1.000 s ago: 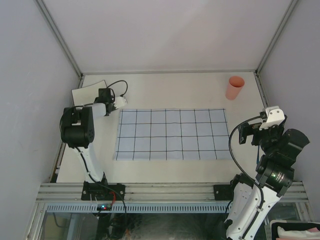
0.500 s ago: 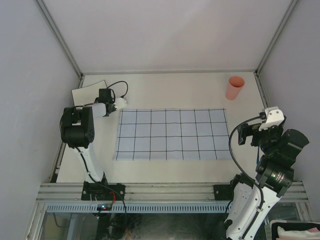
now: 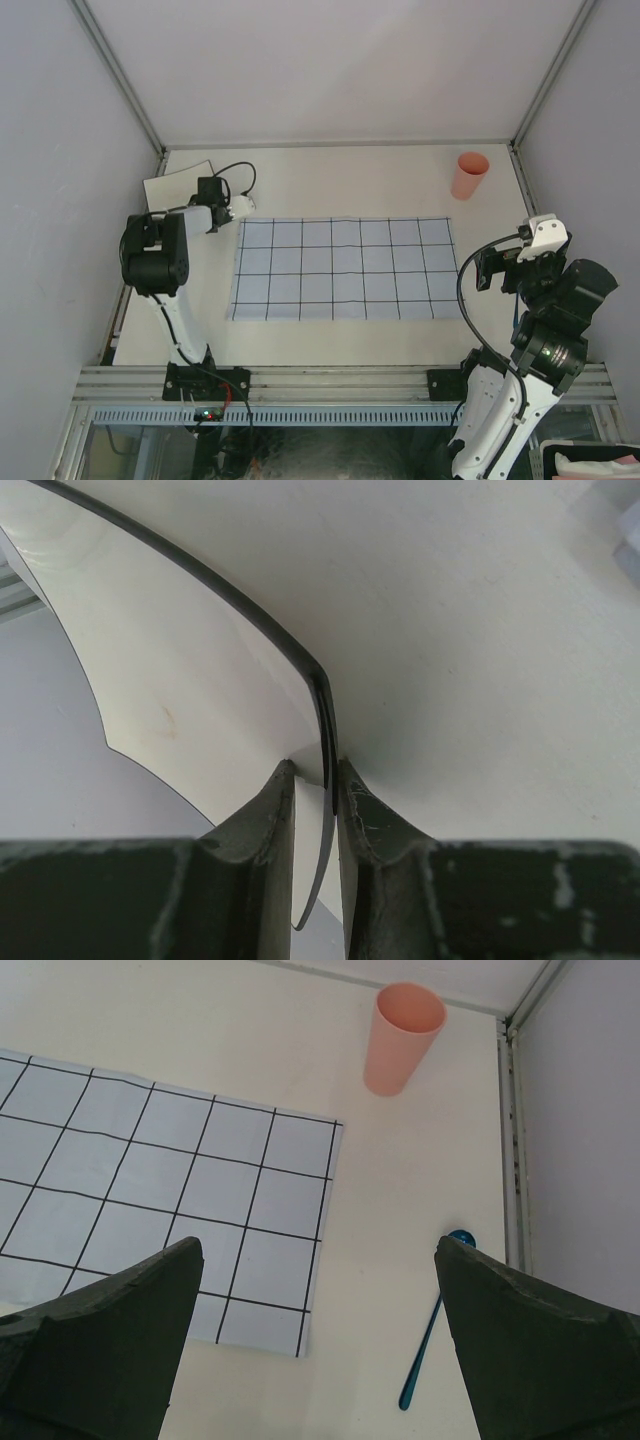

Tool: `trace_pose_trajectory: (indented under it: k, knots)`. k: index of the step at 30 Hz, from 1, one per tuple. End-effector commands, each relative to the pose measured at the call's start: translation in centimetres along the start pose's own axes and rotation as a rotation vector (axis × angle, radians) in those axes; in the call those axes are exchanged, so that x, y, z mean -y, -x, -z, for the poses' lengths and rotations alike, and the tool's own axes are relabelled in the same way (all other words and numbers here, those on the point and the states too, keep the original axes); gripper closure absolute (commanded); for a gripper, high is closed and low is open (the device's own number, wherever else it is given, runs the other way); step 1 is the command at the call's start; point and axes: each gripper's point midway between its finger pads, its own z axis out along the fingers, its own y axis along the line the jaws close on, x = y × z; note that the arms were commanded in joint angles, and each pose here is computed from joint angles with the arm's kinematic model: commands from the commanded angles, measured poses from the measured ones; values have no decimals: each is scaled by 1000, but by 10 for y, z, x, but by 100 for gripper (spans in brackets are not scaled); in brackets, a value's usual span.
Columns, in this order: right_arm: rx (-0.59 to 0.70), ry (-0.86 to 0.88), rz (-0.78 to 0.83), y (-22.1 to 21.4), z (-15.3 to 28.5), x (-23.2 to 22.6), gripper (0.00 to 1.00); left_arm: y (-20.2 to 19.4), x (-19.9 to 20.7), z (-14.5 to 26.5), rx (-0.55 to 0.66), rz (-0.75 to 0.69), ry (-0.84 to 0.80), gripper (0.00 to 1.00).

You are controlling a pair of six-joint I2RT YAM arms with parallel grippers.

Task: Set the dinner table for one person
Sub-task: Pick up the plate at the center of the board.

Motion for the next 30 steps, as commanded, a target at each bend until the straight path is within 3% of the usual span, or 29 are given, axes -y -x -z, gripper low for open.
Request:
trace_pose_trajectory:
  k: [1,30]
  knots:
    - [41,-10,49,14,7,-1,0,9,-6,11,36,34,-26,100]
    - [37,0,43,11,7,-4,0,20,-9,57,71,54,-6,100]
